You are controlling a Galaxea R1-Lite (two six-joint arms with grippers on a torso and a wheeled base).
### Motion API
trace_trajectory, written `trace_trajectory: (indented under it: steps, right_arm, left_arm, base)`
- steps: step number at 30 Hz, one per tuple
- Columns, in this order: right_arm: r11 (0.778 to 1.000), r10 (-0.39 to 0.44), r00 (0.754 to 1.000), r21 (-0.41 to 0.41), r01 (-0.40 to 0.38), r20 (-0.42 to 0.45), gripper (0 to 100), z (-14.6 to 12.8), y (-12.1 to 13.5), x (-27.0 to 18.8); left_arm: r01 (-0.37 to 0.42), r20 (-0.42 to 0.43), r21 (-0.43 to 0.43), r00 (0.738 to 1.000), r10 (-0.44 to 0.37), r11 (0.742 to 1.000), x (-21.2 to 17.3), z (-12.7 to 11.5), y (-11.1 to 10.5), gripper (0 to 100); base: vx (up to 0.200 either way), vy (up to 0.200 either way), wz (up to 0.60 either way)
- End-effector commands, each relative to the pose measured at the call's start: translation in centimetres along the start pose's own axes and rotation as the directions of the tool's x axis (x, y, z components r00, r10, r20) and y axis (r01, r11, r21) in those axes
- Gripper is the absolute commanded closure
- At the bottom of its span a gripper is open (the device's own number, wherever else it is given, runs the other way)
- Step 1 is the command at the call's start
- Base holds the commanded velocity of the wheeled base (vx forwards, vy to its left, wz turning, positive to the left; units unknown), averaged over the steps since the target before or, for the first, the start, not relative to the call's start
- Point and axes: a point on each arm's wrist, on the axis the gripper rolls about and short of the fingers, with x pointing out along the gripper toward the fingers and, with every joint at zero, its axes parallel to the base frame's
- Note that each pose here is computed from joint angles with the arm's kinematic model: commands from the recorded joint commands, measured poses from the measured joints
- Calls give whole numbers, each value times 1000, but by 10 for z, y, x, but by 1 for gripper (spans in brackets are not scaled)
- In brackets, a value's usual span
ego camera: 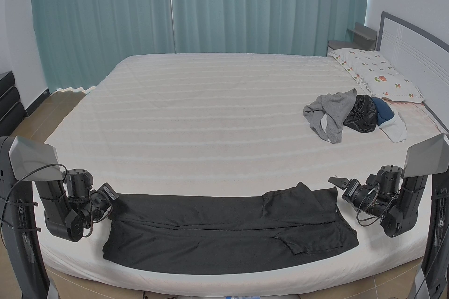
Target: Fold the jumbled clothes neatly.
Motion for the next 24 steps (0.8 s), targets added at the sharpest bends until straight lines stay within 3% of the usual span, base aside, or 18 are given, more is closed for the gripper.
trace_trajectory:
  steps: [1,12,13,21,24]
  right_arm:
    - [1000,0,1000,0,0,-1,0,0,0,0]
    - [1000,-1,1000,0,1,-2,0,-1,0,0]
    - [1000,-1,1000,0,1,-2,0,-1,0,0]
    - [1000,-2,1000,1,2,-4,0,-1,0,0]
    - [1000,-2,1000,2,2,-4,0,-1,0,0]
  left_arm:
    - [-6,7,-5,1000,6,1000,0,2,2,100]
    - [-5,4,0,1000,5,1000,2,1,2,100]
    - [-5,4,0,1000,5,1000,2,1,2,0]
    - [-7,4,9,1000,7,1000,-6,1,1,0]
    - [-9,3,37,1000,8,999,-29,3,-2,0]
  base:
    - [0,0,0]
    - [0,0,0]
    - [0,0,0]
    - [0,0,0]
    - [0,0,0]
